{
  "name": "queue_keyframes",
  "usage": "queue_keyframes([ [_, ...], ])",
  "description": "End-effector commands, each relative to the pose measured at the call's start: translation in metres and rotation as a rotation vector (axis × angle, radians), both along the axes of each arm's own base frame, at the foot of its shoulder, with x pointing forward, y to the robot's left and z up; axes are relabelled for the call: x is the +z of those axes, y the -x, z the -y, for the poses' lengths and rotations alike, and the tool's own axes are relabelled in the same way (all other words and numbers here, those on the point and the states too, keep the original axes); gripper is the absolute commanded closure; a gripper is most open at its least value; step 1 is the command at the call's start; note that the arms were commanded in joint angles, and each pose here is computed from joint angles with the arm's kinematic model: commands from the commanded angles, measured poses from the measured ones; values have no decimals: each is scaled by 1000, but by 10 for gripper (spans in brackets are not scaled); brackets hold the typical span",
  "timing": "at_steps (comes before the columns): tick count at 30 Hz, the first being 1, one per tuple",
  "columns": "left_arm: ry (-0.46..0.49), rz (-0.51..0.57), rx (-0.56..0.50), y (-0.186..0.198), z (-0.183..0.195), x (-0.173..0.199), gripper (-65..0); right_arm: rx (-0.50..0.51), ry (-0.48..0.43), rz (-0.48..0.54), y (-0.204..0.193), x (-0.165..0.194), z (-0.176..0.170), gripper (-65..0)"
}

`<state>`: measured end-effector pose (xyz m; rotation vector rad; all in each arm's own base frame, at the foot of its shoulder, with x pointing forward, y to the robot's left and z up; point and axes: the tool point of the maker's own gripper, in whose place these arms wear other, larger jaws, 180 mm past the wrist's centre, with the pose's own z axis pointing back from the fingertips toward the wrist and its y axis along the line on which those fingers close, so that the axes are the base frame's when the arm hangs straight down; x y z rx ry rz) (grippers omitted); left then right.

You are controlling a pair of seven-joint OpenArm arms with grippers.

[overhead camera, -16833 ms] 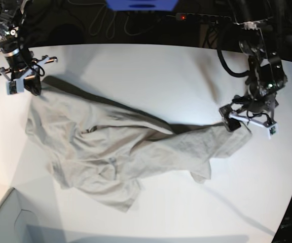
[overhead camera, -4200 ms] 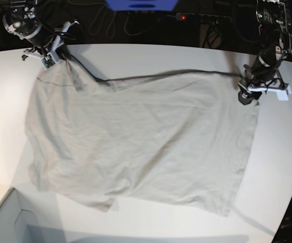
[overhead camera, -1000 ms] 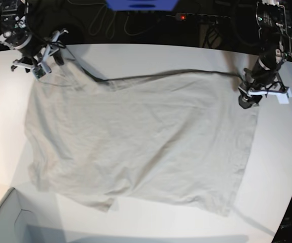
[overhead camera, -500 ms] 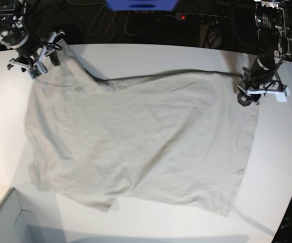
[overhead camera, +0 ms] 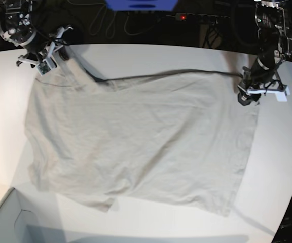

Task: Layout the t-shirt on the table in an organized manner, then fold the t-shirt properly
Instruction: 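Pull the held shoulder corner with the right gripper away from the left gripper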

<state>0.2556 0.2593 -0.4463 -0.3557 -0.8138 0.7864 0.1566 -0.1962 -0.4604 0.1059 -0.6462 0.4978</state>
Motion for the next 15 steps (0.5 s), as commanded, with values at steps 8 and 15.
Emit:
queue_keyframes([
  [8, -12, 42, 6, -8, -6, 11, -338, 7, -3, 31, -7, 7, 2, 0],
  [15, -11, 43, 7, -8, -6, 11, -338, -2, -5, 2, 1, -2, 6, 0],
])
